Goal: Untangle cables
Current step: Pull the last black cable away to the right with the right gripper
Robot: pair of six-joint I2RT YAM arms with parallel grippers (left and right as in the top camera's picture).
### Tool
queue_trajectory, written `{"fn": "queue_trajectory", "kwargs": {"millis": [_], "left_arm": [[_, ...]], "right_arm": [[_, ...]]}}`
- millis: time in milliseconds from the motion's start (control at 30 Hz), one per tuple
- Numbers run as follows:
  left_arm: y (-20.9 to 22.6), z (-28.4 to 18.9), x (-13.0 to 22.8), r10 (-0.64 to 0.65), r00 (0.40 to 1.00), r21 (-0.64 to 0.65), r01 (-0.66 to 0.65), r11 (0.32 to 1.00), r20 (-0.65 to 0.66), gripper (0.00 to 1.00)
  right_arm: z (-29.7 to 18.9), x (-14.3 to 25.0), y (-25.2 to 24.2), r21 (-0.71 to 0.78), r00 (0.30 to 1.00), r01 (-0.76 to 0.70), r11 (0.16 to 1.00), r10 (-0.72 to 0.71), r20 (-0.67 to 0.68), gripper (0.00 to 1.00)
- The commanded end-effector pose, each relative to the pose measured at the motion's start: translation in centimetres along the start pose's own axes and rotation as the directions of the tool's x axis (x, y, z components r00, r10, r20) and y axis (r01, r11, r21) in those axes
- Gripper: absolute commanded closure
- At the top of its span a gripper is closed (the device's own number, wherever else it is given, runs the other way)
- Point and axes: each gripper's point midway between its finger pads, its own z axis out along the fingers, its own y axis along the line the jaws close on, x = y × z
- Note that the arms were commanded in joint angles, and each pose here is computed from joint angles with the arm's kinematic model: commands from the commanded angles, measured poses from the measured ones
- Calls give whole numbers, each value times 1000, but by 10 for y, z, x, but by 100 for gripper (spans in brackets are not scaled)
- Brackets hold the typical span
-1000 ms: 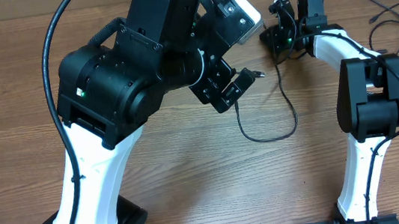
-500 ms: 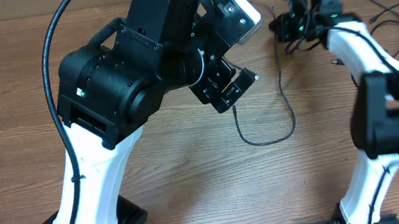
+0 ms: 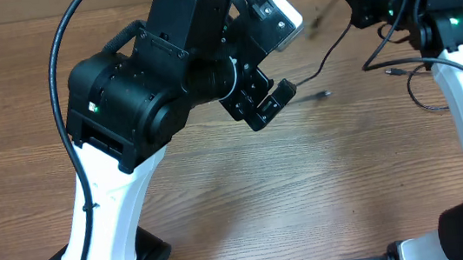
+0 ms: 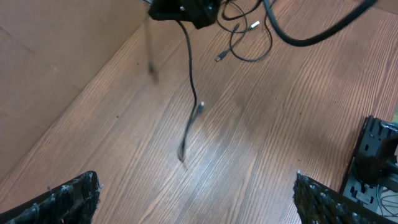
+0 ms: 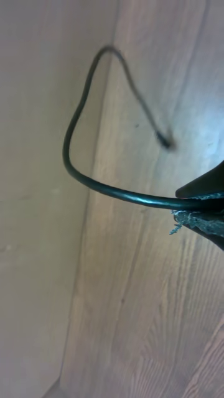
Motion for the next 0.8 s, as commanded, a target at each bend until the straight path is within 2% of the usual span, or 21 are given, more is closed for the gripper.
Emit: {"fn": "queue_trajectory", "kwargs": {"millis": [0, 400, 600, 767], "left_arm": [[0, 4, 0, 12, 1000, 0, -12, 1000, -7, 0], [0, 5, 0, 12, 1000, 0, -12, 1000, -8, 1], [0, 5, 0, 12, 1000, 0, -12, 1000, -9, 0], [0, 5, 0, 12, 1000, 0, -12, 1000, -8, 1]], "right_arm": [[-25, -13, -7, 93, 999, 8, 996, -11, 34, 96], [-65, -21, 6, 120, 998, 3, 993, -11, 63, 96], [-82, -21, -15, 263, 998, -21, 964, 3, 69, 96], [-90, -7, -31, 313, 998, -59, 948, 52, 31, 96]]}}
